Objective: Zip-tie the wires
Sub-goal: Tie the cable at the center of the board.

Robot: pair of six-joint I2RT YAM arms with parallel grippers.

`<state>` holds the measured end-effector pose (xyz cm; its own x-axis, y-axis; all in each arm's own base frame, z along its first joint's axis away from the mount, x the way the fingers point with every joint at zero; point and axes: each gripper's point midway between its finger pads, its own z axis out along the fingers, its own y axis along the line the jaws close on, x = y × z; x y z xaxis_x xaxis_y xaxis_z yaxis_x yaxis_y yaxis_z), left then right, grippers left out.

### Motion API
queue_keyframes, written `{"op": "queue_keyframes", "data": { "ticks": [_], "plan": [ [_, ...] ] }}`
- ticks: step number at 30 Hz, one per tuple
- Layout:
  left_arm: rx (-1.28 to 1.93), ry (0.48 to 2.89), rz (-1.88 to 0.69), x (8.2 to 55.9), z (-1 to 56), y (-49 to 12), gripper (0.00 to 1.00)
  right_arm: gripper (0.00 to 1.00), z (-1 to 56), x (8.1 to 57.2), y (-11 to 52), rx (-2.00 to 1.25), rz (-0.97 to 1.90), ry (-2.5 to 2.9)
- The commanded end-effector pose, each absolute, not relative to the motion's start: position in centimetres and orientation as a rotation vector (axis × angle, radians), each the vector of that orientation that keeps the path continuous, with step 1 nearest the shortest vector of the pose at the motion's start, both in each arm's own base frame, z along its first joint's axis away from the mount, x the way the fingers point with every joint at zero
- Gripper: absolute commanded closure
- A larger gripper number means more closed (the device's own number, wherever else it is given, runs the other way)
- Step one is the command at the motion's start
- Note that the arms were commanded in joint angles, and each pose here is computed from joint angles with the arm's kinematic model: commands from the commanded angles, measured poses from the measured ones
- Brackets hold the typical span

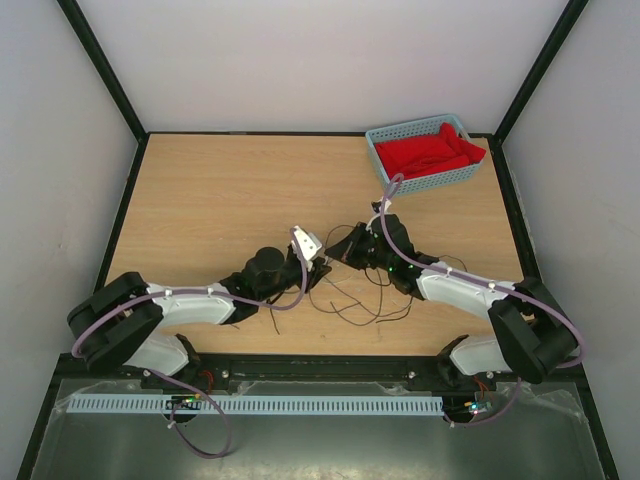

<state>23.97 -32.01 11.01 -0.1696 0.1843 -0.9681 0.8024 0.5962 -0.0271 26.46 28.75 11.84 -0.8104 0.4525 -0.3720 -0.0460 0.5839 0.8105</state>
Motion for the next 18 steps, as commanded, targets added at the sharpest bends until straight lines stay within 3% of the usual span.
{"op": "queue_keyframes", "data": {
  "ticks": [1,18],
  "plan": [
    [0.785,1.594,-0.682,25.0,13.6,-33.0,0.71,1.00,13.0,26.2,29.2,0.314,1.229,2.221],
    [0.744,1.604,-0.614,26.4,13.1,-32.7,0.75,1.00,13.0,25.9,29.4,0.315,1.256,2.227]
  ]
}}
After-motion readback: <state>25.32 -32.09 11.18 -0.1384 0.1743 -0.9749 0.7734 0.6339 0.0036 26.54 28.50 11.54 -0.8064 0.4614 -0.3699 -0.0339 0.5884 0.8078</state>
